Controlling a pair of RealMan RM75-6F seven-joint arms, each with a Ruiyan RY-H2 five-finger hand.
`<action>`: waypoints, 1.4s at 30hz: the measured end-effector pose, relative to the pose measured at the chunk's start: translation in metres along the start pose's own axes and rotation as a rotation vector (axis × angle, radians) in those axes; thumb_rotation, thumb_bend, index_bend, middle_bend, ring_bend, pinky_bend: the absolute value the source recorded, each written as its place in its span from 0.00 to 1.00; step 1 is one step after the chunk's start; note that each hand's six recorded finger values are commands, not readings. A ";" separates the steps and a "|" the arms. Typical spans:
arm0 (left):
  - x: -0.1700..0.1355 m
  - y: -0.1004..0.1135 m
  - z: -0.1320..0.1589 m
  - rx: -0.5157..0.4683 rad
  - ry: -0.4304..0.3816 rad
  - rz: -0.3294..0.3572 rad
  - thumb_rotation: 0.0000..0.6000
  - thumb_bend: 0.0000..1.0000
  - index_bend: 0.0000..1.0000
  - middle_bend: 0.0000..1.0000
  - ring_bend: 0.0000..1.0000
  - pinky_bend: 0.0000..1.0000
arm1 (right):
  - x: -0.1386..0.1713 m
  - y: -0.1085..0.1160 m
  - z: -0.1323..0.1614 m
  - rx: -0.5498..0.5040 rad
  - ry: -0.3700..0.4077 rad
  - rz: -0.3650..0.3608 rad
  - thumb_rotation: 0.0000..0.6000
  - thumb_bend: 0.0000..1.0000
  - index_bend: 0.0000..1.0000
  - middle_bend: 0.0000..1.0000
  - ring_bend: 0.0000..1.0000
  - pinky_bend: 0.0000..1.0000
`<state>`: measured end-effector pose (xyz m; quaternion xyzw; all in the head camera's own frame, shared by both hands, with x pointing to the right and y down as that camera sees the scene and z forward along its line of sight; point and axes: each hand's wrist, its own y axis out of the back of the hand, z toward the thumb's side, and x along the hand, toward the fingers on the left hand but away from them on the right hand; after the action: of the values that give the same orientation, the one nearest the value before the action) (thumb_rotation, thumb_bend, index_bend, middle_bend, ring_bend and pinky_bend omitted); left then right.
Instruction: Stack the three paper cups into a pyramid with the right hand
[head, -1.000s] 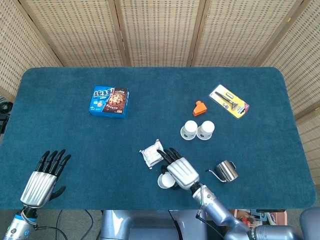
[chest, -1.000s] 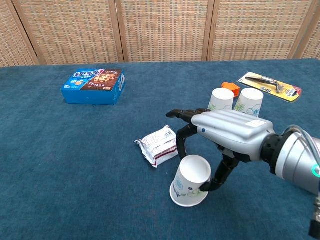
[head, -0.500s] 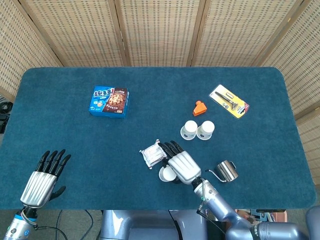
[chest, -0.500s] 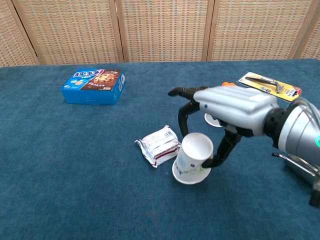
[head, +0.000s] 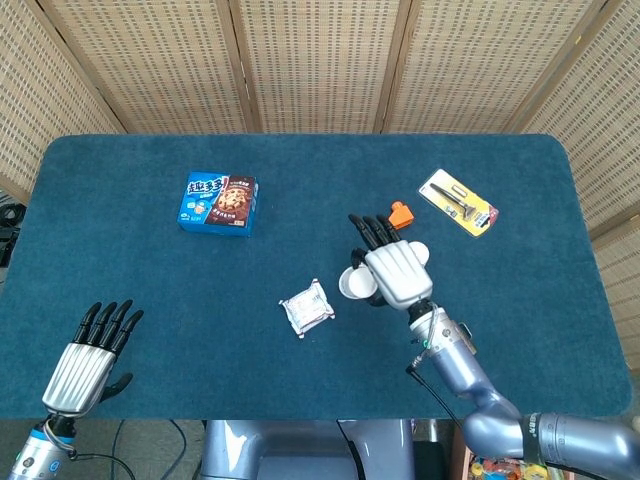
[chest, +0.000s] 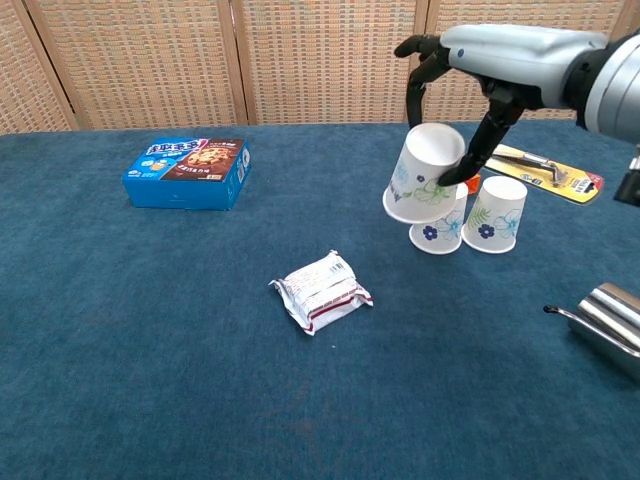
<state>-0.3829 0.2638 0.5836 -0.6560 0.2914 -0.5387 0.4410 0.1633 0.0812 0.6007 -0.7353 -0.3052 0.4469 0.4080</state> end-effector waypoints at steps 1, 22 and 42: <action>0.000 -0.001 0.000 0.000 0.001 -0.002 1.00 0.20 0.00 0.00 0.00 0.00 | -0.005 0.002 -0.008 -0.001 -0.024 0.001 1.00 0.06 0.55 0.03 0.00 0.00; 0.004 -0.009 0.000 0.011 0.009 -0.030 1.00 0.20 0.00 0.00 0.00 0.00 | -0.042 0.004 -0.076 -0.014 -0.222 0.057 1.00 0.06 0.55 0.02 0.00 0.00; 0.003 -0.008 0.001 0.012 0.008 -0.028 1.00 0.20 0.00 0.00 0.00 0.00 | -0.044 0.014 -0.103 -0.138 -0.333 0.114 1.00 0.06 0.55 0.01 0.00 0.00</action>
<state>-0.3822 0.2652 0.5924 -0.6552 0.2804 -0.5493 0.4362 0.2397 0.0050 0.6335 -0.6935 -0.3562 0.5629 0.2746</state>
